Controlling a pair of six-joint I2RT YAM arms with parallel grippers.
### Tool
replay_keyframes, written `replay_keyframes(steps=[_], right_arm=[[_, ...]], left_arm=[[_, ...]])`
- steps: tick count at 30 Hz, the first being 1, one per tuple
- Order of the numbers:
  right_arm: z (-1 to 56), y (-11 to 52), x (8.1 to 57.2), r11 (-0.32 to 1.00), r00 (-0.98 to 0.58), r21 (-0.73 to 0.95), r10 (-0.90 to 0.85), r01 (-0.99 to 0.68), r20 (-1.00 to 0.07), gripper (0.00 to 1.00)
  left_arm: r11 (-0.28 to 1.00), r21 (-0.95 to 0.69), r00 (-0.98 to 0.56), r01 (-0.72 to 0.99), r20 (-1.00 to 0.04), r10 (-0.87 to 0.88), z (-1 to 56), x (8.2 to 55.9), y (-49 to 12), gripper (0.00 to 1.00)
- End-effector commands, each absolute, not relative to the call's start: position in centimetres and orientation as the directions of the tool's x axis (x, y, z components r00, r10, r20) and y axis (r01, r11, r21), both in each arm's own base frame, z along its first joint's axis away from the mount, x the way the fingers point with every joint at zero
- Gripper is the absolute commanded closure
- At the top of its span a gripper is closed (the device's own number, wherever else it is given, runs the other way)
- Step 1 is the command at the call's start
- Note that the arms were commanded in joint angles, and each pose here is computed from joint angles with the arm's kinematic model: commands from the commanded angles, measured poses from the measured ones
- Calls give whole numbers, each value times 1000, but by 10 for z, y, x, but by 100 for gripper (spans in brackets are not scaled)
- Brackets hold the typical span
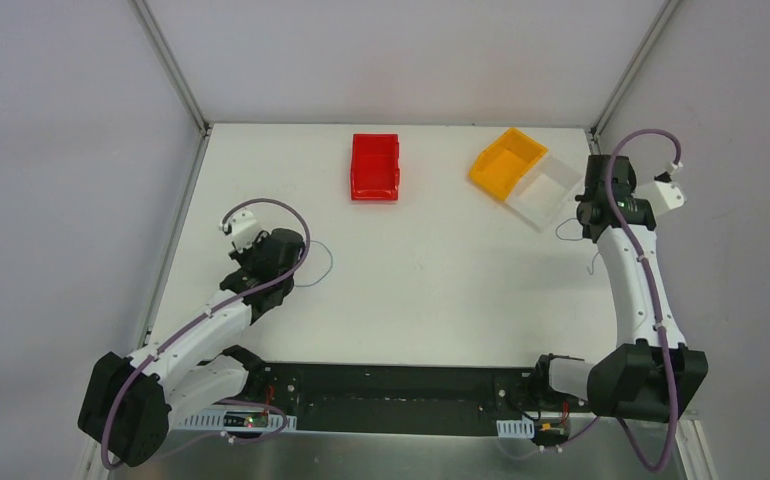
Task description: Untangle the cables
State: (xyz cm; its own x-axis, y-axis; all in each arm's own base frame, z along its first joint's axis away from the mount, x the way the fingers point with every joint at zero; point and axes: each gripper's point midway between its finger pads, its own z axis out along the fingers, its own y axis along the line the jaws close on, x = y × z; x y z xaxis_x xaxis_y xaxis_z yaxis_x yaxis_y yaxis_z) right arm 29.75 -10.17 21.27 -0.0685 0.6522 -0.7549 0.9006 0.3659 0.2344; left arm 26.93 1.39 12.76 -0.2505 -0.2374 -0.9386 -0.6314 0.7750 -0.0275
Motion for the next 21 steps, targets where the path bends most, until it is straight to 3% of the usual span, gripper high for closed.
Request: replay_keyframes(steps=[1, 3, 5, 8, 13, 21], right_arm=[[241, -97, 311, 442, -67, 304, 649, 844, -758, 100], [245, -58, 339, 592, -192, 402, 696, 698, -692, 100], [258, -33, 354, 639, -231, 495, 720, 589, -654, 100], [287, -21, 365, 629, -227, 564, 750, 535, -621, 100], [331, -16, 371, 648, -207, 572, 733, 503, -648, 100], [333, 0, 412, 634, -259, 624, 766, 457, -589, 100]], left_arm=[[772, -55, -228, -633, -940, -254, 141, 276, 11, 100], [825, -61, -280, -562, -925, -259, 141, 283, -4, 100], [880, -68, -333, -471, -909, -249, 141, 291, -22, 100], [935, -89, -387, -345, -893, -228, 137, 298, -46, 100], [947, -114, -388, -300, -893, -230, 137, 299, -54, 100], [967, -159, -380, -198, -897, -225, 140, 301, -70, 100]])
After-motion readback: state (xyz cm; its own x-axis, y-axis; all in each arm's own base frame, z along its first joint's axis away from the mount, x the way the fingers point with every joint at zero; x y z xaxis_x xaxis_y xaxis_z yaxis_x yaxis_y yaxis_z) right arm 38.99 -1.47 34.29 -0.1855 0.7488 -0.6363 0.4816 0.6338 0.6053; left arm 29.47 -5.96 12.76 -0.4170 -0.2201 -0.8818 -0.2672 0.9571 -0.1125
